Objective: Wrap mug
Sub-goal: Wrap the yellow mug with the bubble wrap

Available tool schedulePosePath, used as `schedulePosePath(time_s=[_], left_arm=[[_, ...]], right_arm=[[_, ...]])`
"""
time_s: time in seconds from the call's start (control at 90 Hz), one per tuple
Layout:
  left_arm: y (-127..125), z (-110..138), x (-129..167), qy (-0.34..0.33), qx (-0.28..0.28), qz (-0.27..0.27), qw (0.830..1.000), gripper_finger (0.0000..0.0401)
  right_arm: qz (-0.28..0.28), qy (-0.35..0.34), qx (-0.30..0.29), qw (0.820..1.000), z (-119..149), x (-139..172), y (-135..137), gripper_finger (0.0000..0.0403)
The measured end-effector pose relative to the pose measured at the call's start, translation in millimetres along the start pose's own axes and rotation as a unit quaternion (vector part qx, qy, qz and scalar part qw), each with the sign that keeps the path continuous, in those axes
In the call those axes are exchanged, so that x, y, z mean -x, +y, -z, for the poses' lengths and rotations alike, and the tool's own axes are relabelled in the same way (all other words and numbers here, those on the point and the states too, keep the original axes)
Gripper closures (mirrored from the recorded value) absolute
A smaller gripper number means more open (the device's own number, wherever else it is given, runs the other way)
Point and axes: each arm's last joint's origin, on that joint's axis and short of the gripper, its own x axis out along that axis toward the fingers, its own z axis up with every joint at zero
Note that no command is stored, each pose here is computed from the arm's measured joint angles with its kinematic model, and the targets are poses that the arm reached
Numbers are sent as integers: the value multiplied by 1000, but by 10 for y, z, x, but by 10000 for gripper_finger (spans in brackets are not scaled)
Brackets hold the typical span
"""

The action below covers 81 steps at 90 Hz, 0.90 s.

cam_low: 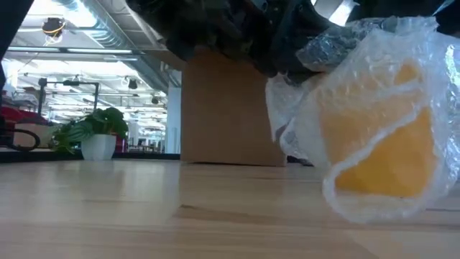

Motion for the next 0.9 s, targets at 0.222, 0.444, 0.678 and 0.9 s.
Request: schedulePosePath(time_s=[0.222, 0.444, 0.678, 0.9], left_arm=[[-71, -46, 21, -1, -24, 21, 999, 401], [-129, -96, 27, -9, -40, 21, 999, 401], [-168, -129, 25, -24, -47, 38, 998, 401], [-278, -233, 92, -30, -66, 57, 996, 401]], right_arm=[[-18, 15, -5, 1000, 56, -60, -20, 403], [-47, 20, -26, 998, 160, -197, -76, 403], [-63, 3, -25, 998, 219, -285, -112, 403], [-81, -5, -35, 996, 298, -371, -156, 403]])
